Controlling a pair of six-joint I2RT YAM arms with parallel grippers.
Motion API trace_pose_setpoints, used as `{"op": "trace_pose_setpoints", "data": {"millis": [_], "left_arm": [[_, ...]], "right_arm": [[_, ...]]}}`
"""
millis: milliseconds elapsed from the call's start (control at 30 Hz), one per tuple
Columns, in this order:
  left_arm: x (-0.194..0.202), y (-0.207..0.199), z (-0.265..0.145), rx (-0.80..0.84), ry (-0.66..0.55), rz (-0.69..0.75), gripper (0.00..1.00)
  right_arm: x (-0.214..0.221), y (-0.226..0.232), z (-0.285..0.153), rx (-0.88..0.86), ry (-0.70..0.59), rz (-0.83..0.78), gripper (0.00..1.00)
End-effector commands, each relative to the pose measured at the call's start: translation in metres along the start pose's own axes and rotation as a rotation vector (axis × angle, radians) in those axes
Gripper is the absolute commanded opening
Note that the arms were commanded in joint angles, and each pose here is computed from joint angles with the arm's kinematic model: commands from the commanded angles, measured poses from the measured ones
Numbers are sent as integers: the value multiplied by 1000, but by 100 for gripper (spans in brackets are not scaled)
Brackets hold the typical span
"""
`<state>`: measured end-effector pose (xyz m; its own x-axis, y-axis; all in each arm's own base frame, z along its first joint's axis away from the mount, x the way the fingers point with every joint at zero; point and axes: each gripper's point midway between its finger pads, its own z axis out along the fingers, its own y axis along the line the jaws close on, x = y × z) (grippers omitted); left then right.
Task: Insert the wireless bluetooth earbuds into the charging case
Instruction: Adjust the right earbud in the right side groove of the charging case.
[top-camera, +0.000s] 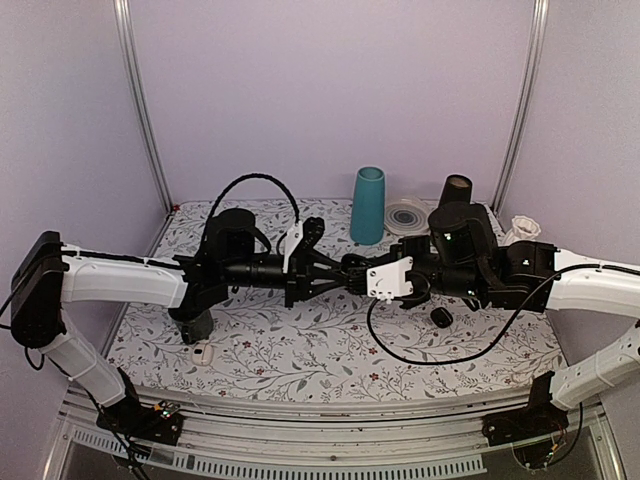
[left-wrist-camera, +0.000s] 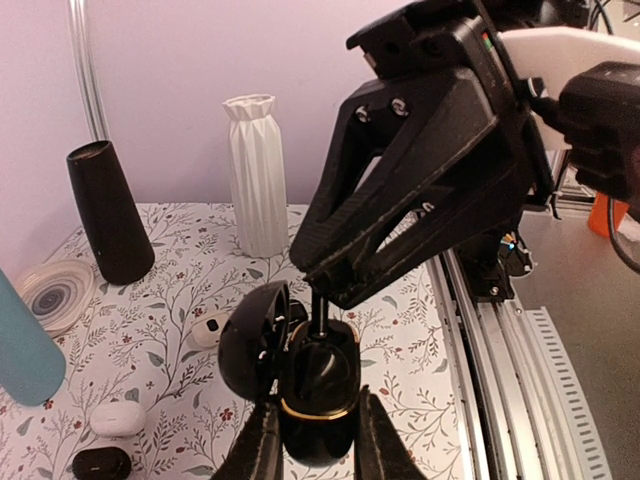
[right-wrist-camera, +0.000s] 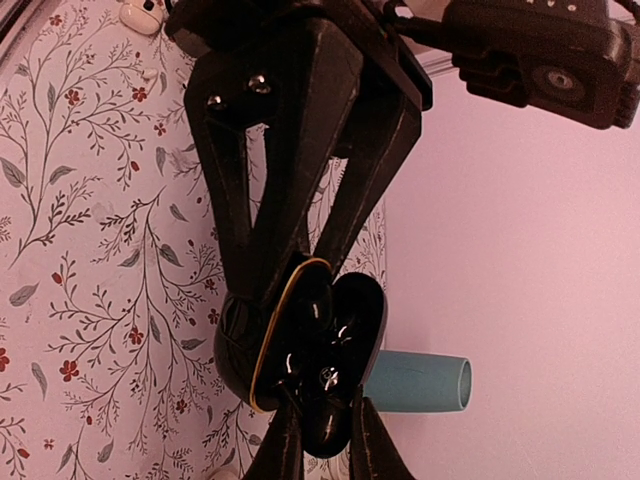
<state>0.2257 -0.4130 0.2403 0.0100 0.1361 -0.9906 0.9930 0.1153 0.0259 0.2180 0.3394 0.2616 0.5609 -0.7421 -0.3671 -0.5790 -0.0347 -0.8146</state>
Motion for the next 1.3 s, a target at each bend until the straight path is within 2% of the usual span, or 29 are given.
{"op": "trace_pose_setpoints", "data": {"millis": [0,700,900,1033,1133,1267], "left_arm": [[-30,18,-3,-65,-94,39,0],[-42,25,-10,-92,-209,62,0],[-33,30,-12,-119,-236,43,0],[-11,34,-8,-128,-215,1,0],[-3,35,-10,-135,-242,-19,0],[0,36,-14,-153,-278,-37,0]], "right_arm": [[0,23,-4,-89,-19,-10,3],[-4,45,13,-182,-21,29,3],[-1,47,23,-188,6,51,3],[2,48,30,-199,12,98,3],[3,55,37,-220,15,147,3],[5,53,39,-216,19,174,7]]}}
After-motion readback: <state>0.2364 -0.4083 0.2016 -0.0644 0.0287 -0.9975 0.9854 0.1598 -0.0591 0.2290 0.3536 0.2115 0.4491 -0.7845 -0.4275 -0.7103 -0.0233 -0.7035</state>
